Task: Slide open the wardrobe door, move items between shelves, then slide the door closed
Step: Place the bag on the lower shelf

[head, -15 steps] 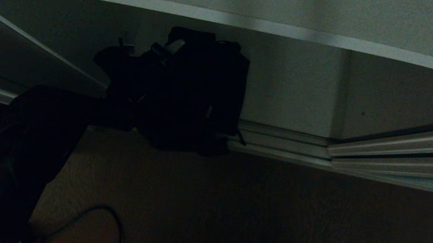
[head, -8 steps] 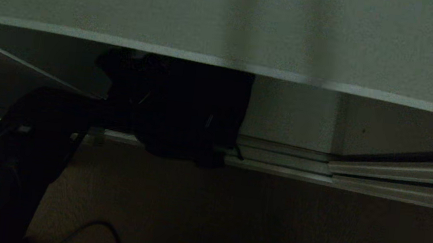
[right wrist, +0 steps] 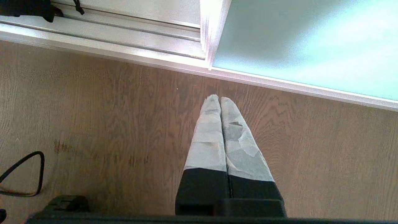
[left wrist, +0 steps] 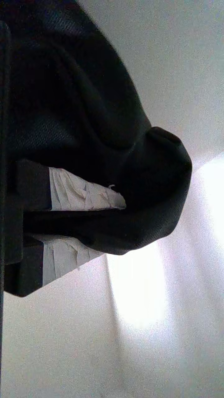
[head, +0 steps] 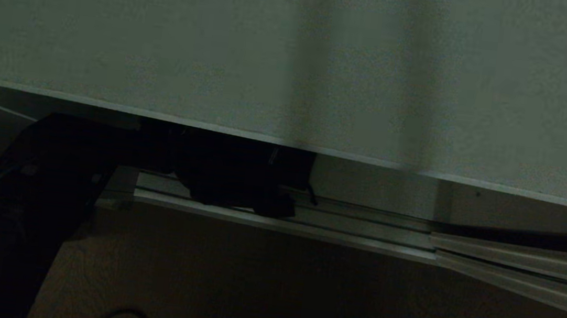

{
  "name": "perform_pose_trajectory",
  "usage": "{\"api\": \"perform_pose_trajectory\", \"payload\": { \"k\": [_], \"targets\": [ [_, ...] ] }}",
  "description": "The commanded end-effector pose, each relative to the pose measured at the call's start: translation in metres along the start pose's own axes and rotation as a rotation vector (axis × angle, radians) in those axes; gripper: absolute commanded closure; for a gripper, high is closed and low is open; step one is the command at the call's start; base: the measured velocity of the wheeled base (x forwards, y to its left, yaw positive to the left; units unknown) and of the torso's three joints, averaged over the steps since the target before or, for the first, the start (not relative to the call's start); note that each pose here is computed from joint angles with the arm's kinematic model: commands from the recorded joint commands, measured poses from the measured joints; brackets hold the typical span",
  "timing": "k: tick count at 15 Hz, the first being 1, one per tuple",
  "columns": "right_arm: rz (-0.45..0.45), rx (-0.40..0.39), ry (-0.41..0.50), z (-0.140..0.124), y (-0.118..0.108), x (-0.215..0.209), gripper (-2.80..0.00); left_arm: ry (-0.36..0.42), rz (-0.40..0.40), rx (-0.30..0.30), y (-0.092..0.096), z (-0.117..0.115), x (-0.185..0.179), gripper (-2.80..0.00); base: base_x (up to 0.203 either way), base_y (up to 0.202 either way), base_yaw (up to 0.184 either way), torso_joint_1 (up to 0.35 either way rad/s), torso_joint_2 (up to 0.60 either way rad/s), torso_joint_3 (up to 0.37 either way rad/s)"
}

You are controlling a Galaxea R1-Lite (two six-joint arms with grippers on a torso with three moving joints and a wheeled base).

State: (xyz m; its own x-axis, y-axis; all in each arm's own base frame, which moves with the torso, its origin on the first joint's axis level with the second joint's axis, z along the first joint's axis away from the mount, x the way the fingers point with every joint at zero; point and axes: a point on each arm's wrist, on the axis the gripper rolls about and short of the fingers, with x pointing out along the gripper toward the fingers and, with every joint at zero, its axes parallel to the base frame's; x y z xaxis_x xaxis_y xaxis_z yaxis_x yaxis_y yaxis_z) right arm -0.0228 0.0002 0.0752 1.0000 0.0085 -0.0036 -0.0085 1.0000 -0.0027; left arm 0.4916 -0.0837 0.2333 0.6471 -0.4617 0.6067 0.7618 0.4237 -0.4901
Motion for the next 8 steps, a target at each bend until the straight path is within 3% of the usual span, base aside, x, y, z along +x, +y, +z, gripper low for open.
{"api": "perform_pose_trajectory", "payload": {
  "k": [1, 5, 6, 8],
  "targets": [
    [0.001, 0.0, -0.001, 0.0, 0.0, 0.0, 0.0, 0.011, -0.007, 0.013, 0.001, 0.002, -0.001, 0.0, 0.0, 0.0, 0.0, 0.0, 0.0, 0.0],
    [0.001, 0.0, -0.001, 0.0, 0.0, 0.0, 0.0, -0.004, -0.017, 0.041, -0.001, 0.006, -0.001, 0.0, 0.0, 0.0, 0.0, 0.0, 0.0, 0.0],
    [0.001, 0.0, -0.001, 0.0, 0.0, 0.0, 0.0, -0.015, -0.026, 0.075, -0.002, 0.009, -0.001, 0.0, 0.0, 0.0, 0.0, 0.0, 0.0, 0.0],
    [0.001, 0.0, -0.001, 0.0, 0.0, 0.0, 0.0, -0.028, -0.04, 0.201, -0.007, 0.013, 0.0, 0.0, 0.0, 0.0, 0.0, 0.0, 0.0, 0.0]
  ]
}}
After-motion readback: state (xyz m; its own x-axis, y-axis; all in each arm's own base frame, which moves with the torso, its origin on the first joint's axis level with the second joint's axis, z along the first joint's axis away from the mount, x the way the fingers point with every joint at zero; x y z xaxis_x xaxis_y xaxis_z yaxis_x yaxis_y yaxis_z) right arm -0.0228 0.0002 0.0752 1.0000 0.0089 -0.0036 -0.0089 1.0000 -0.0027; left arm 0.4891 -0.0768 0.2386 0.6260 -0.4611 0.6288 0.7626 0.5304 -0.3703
